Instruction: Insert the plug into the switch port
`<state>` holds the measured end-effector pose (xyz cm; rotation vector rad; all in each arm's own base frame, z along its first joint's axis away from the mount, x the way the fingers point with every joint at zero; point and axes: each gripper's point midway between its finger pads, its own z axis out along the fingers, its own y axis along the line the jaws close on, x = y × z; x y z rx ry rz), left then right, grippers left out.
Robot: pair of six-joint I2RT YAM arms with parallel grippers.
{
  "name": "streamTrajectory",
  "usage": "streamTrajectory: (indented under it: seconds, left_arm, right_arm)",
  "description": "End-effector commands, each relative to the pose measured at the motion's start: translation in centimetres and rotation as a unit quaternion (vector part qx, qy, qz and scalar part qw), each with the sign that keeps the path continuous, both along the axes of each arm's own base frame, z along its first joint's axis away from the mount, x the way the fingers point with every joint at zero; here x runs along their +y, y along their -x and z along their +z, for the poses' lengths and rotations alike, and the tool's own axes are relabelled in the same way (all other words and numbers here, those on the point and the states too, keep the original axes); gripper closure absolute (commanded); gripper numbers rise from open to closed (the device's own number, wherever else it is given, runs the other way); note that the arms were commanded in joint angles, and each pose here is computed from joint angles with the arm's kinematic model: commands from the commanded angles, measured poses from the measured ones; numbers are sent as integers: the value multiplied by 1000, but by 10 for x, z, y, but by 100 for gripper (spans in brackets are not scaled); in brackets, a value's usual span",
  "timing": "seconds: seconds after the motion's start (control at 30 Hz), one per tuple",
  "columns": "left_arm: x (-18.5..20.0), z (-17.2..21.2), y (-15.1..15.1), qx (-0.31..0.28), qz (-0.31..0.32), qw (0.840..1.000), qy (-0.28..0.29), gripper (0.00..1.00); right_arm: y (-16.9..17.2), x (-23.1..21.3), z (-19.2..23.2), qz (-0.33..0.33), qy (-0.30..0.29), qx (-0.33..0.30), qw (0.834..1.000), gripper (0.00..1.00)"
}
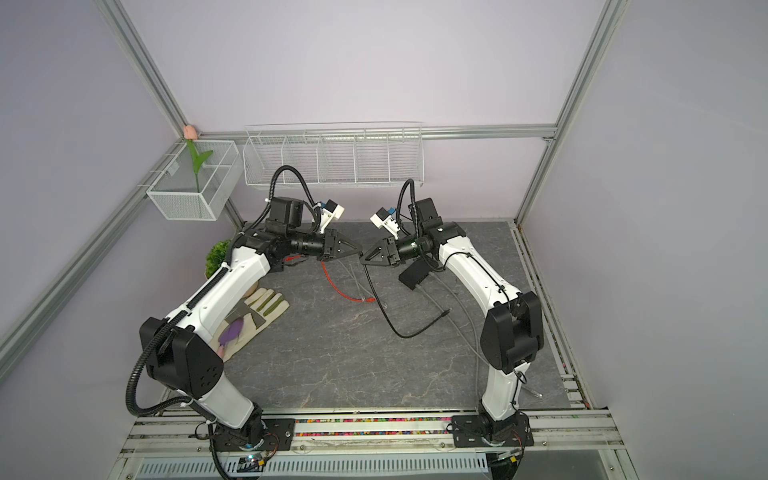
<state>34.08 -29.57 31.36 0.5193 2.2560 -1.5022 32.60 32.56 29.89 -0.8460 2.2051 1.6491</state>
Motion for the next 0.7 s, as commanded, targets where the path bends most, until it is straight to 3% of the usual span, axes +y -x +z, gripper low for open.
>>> streamTrajectory:
  seconds: [0.0, 0.13, 0.27, 0.57, 0.67]
  left_arm:
    - [9, 4, -2, -13, 24, 1000, -12, 100]
    - [12, 8, -10, -18, 52, 998, -15, 100]
    - [17, 5, -18, -16, 82, 996, -28, 100]
    - [24, 2, -23, -11, 115, 992, -51, 100]
    - [23, 2, -23, -14, 120, 991, -55, 100]
  right_arm:
    - [5, -20, 1, -26, 78, -60, 995, 38]
    - [-1, -42, 5, -87, 178, -162, 967, 35]
    - [-6, -48, -8, -119, 303, -224, 919, 48]
    - [-15, -19, -8, -113, 289, -243, 919, 51]
    - [-18, -7, -8, -106, 272, -241, 926, 52]
